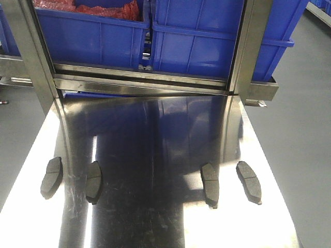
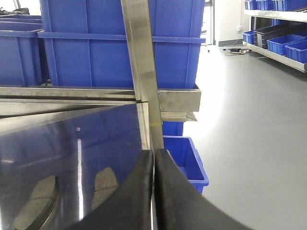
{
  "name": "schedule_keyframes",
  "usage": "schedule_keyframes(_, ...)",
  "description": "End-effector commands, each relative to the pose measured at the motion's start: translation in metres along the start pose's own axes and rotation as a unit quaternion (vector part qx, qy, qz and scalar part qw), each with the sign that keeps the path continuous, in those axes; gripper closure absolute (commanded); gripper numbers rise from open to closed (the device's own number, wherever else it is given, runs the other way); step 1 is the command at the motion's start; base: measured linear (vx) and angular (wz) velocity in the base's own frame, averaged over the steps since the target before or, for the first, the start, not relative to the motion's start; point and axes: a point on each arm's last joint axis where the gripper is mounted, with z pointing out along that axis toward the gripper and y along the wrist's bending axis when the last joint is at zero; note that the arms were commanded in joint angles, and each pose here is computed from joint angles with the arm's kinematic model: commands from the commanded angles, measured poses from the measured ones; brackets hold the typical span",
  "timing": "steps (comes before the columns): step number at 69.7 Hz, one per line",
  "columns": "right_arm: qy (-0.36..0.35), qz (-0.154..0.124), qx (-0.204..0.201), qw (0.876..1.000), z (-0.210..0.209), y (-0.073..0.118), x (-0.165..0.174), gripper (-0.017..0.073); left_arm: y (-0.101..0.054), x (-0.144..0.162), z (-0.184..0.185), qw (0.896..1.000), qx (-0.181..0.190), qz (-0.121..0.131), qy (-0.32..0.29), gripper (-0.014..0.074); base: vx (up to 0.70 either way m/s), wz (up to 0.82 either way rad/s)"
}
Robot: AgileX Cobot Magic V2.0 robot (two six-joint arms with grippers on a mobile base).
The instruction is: Move and align brake pads A on conveyor
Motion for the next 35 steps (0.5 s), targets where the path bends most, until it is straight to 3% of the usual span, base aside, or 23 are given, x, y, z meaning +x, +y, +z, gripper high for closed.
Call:
schedule_keyframes(1, -0.034, -0.006, 0.001, 0.999, -0.0002, -0.0005, -0.0003, 0.0568, -0.0001, -0.0099, -0.0018, 0.999, 0.000, -0.001, -0.047, 0.0600, 0.00, 0.00)
schedule_keyframes(35, -0.034, -0.006, 0.001, 0.999, -0.0002, -0.0005, -0.0003, 0.0568, -0.0001, -0.0099, -0.0018, 0.999, 0.000, -0.001, -0.047, 0.0600, 0.00, 0.00)
